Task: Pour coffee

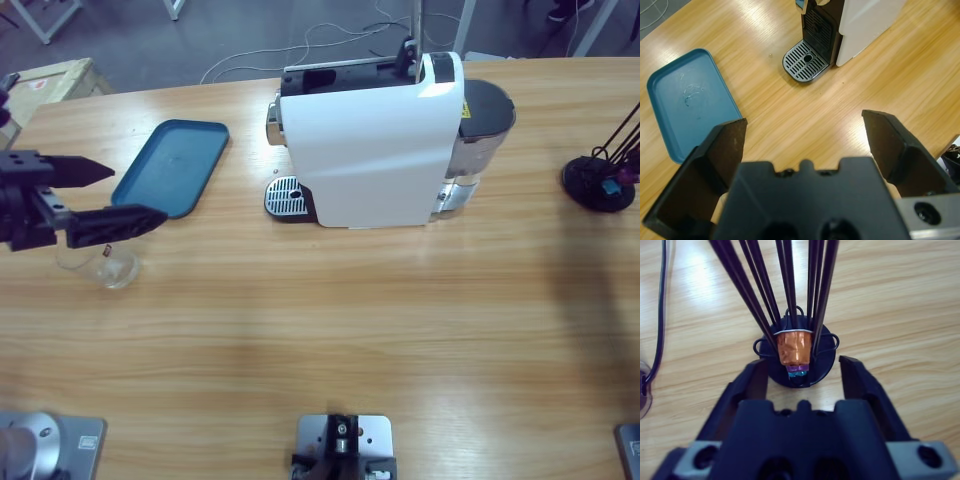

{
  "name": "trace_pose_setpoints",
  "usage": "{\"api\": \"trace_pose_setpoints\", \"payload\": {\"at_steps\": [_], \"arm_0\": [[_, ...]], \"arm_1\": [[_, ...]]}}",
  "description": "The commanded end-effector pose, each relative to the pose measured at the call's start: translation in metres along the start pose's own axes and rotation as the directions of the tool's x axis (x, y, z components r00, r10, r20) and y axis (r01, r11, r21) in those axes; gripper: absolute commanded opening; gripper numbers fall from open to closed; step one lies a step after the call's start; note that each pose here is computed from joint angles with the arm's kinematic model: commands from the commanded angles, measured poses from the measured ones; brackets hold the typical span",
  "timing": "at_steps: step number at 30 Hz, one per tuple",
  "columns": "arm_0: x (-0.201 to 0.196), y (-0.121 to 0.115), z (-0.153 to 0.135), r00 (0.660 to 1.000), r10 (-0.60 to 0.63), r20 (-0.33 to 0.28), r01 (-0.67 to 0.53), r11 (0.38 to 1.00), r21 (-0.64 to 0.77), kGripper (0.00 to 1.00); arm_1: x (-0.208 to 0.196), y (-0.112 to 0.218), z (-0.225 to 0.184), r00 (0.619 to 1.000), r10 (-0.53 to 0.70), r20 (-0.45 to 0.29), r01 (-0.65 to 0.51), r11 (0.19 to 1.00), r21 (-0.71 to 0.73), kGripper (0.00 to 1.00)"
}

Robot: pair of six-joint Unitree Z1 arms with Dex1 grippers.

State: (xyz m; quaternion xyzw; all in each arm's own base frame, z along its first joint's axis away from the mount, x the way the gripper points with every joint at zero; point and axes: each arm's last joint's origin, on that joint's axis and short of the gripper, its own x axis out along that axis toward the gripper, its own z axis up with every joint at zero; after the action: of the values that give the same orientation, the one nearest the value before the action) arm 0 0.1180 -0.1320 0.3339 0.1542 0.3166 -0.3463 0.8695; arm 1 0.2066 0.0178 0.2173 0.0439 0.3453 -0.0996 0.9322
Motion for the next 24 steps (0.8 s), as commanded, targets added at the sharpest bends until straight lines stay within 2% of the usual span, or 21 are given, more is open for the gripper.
{"api": "trace_pose_setpoints", "payload": {"at_steps": [1, 7, 8, 10, 11, 12, 20, 24], "arm_0": [[0.008, -0.002, -0.008, 0.999, 0.002, -0.036, -0.002, 1.0, -0.006, 1.0], [0.006, -0.002, -0.009, 1.0, 0.001, -0.03, -0.001, 1.0, -0.009, 1.0], [0.006, -0.002, -0.009, 1.0, 0.0, -0.03, 0.0, 1.0, -0.01, 1.0], [0.006, -0.002, -0.009, 1.0, -0.001, -0.031, 0.001, 1.0, -0.01, 1.0], [0.006, -0.002, -0.009, 1.0, -0.002, -0.031, 0.001, 1.0, -0.011, 1.0], [0.006, -0.002, -0.01, 1.0, -0.003, -0.032, 0.002, 1.0, -0.011, 1.0], [0.005, -0.002, -0.011, 1.0, -0.007, -0.03, 0.006, 1.0, -0.019, 1.0], [0.005, -0.003, -0.011, 0.999, -0.013, -0.032, 0.012, 0.999, -0.035, 1.0]], "arm_1": [[0.014, -0.001, -0.012, 0.998, -0.008, -0.062, 0.006, 1.0, -0.03, 0.297], [0.017, -0.002, -0.011, 0.998, -0.007, -0.062, 0.005, 1.0, -0.028, 0.272], [0.017, -0.003, -0.011, 0.998, -0.007, -0.061, 0.005, 1.0, -0.03, 0.159], [0.017, -0.003, -0.011, 0.998, -0.006, -0.059, 0.005, 0.999, -0.033, 0.129], [0.017, -0.003, -0.011, 0.998, -0.006, -0.059, 0.004, 0.999, -0.034, 0.088], [0.017, -0.004, -0.011, 0.998, -0.009, -0.057, 0.007, 0.999, -0.032, 0.0], [0.013, -0.007, -0.01, 0.999, -0.001, -0.04, 0.0, 1.0, -0.019, 0.0], [-0.003, -0.009, 0.0, 1.0, 0.016, 0.011, -0.016, 1.0, -0.006, 0.0]]}}
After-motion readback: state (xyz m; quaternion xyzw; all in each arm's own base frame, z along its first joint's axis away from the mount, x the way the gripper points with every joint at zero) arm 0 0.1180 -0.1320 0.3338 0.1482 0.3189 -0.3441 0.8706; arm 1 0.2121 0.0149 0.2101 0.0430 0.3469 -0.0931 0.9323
